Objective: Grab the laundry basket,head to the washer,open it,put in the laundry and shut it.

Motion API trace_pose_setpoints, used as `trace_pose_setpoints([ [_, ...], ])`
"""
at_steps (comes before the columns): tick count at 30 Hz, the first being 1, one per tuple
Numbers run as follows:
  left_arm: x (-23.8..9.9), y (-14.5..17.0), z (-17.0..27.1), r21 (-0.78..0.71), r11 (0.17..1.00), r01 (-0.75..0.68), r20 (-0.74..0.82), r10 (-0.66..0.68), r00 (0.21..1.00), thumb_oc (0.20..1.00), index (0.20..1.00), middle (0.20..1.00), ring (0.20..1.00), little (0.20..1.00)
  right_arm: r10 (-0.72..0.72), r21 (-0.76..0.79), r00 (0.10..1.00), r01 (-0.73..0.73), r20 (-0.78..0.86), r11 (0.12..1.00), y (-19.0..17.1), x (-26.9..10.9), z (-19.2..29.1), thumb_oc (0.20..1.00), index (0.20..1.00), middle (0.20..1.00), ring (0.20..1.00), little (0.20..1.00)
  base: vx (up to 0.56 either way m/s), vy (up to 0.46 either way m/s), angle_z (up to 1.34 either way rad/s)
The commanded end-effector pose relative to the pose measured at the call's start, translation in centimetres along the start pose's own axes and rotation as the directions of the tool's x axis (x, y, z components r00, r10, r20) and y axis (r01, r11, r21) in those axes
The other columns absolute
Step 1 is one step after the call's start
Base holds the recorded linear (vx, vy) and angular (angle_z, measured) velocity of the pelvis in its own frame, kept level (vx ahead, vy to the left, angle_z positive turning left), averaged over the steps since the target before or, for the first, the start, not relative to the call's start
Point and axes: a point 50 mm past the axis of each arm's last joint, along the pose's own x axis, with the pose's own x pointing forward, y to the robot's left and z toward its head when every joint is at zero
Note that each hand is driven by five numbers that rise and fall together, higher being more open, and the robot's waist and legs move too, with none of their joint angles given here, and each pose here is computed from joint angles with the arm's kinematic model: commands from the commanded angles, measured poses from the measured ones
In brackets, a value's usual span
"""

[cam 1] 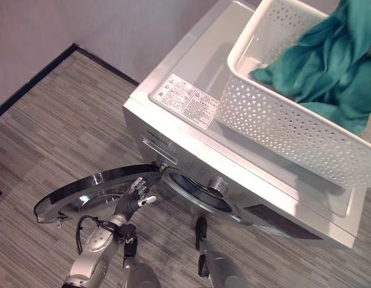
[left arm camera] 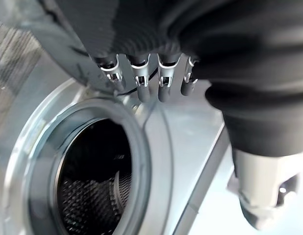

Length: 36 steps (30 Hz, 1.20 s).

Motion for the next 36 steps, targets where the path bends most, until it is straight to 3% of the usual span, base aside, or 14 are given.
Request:
trace_pose_setpoints([
  [1,-1.5,0.8,1.2,0.042,0.999,0.009,0.038,-0.011,0.999,1.000,1.000,1.000,1.000,1.000,-0.285,0.066,0.946,0.278,0.154,0.958,-4.2,0.0,3.6,0.200,0.200,0.200,0.200,0.200,0.14,0.010,-0.04],
  [6,-2.2,1.6,1.3,0.079,0.996,-0.042,0.032,0.040,0.999,1.000,1.000,1.000,1.000,1.000,-0.508,0.000,0.834,0.520,0.215,0.854,-7.1,0.4,6.5,0.200,0.200,0.200,0.200,0.200,0.06,0.010,-0.01],
  [7,-2.2,1.9,1.5,0.102,0.993,-0.067,0.031,0.064,0.997,1.000,1.000,1.000,1.000,1.000,-0.592,-0.122,0.766,0.632,0.252,0.766,-8.0,0.5,7.6,0.200,0.200,0.200,0.200,0.200,0.08,0.009,-0.01],
  [10,-2.1,1.7,1.4,0.116,0.990,-0.078,0.035,0.074,0.997,1.000,1.000,1.000,1.000,1.000,-0.701,-0.225,0.645,0.764,0.304,0.605,-9.1,0.2,8.4,0.200,0.200,0.200,0.200,0.200,0.04,0.012,0.04],
  [11,-2.1,1.7,1.4,0.116,0.990,-0.078,0.035,0.074,0.997,1.000,1.000,1.000,1.000,1.000,-0.701,-0.225,0.646,0.763,0.304,0.606,-9.1,0.2,8.4,0.200,0.200,0.200,0.200,0.200,0.00,0.023,0.12],
  [15,-1.6,1.1,0.8,0.126,0.989,-0.075,0.024,0.072,0.997,1.000,1.000,1.000,1.000,1.000,-0.776,-0.352,0.525,0.841,0.350,0.411,-9.7,-1.3,7.1,0.200,0.200,0.200,0.200,0.200,0.00,0.053,0.02],
  [20,-0.8,0.8,0.7,0.122,0.988,-0.099,0.045,0.095,0.994,1.000,1.000,1.000,1.000,1.000,-0.776,-0.378,0.459,0.874,0.433,0.306,-10.4,-3.1,7.2,0.200,0.200,0.200,0.200,0.200,-0.10,0.063,-0.01],
  [23,-0.1,0.1,1.2,0.109,0.988,-0.106,0.093,0.096,0.991,1.000,1.000,1.000,1.000,1.000,-0.763,-0.332,0.429,0.896,0.483,0.293,-10.0,-3.9,8.0,0.200,0.200,0.200,0.200,0.200,-0.11,0.145,-0.20],
  [26,0.3,-0.4,2.5,0.161,0.979,-0.124,0.162,0.097,0.982,1.000,1.000,1.000,1.000,1.000,-0.725,-0.237,0.462,0.886,0.510,0.398,-5.5,-3.9,8.1,0.200,0.200,0.200,0.200,0.200,-0.19,0.388,-0.33],
  [28,0.3,0.0,4.8,0.238,0.952,-0.194,0.276,0.125,0.953,1.000,1.000,1.000,1.000,1.000,-0.712,-0.131,0.514,0.844,0.479,0.521,-1.4,-3.5,8.0,0.200,0.200,0.200,0.200,0.200,-0.31,0.467,-0.79],
  [32,0.2,0.8,7.9,0.396,0.854,-0.338,0.426,0.156,0.891,1.000,1.000,1.000,1.000,1.000,-0.687,-0.060,0.590,0.775,0.424,0.629,2.8,-4.4,6.9,0.200,0.200,0.200,0.200,0.200,-0.22,0.372,-1.13],
  [36,0.2,0.8,10.3,0.452,0.778,-0.436,0.538,0.152,0.829,1.000,1.000,1.000,1.000,1.000,-0.652,0.018,0.640,0.708,0.406,0.706,5.7,-5.5,7.0,0.200,0.200,0.200,0.200,0.200,-0.19,0.259,-0.73],
])
